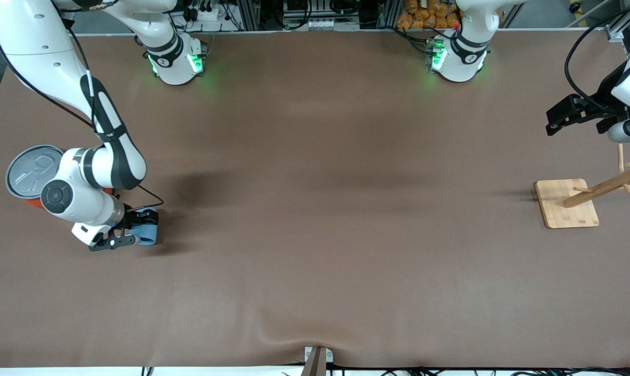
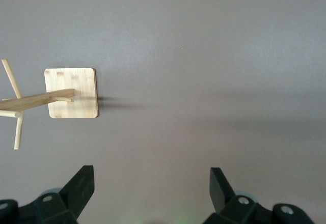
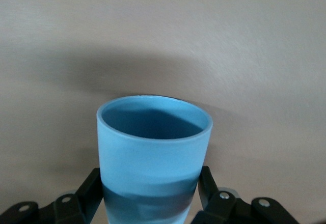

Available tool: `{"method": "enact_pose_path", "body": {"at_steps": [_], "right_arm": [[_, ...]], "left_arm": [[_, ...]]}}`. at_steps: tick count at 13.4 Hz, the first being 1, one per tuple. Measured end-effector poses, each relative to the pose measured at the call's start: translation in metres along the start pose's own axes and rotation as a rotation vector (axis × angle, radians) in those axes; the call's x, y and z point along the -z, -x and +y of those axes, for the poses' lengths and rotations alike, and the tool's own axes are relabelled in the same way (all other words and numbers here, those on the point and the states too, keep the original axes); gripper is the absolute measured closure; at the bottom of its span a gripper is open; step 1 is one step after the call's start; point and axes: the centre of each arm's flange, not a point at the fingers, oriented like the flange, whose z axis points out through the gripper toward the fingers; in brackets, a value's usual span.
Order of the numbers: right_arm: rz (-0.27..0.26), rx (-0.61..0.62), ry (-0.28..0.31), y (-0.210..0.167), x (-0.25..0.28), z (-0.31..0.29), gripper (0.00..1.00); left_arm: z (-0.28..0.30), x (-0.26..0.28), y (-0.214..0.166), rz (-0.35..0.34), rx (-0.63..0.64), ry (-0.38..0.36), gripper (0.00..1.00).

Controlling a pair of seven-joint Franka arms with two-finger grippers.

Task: Flip cup
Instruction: 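Lift the blue cup with the right gripper and carry it toward the table middle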

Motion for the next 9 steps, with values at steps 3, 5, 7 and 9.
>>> {"method": "enact_pose_path", "body": {"at_steps": [3, 5, 7, 9], "right_arm": [[-0.003, 0.229, -0.004, -0.012, 0.029, -0.039, 0.2], [0.022, 0.402, -0.004, -0.025, 0.044, -0.096, 0.2], [0.048, 0.547, -0.004, -0.036, 0.055, -0.174, 0.2], [0.082, 0.685, 0.003, -0.039, 0.069, -0.26, 0.2]], "left_arm": [[-0.001, 0.0, 0.0, 0.0, 0.001, 0.0, 0.0], [-0.001, 0.0, 0.0, 0.0, 0.001, 0.0, 0.0], [-0.001, 0.0, 0.0, 0.0, 0.002, 0.0, 0.0], [-0.001, -0.001, 0.0, -0.002, 0.002, 0.0, 0.0]]}}
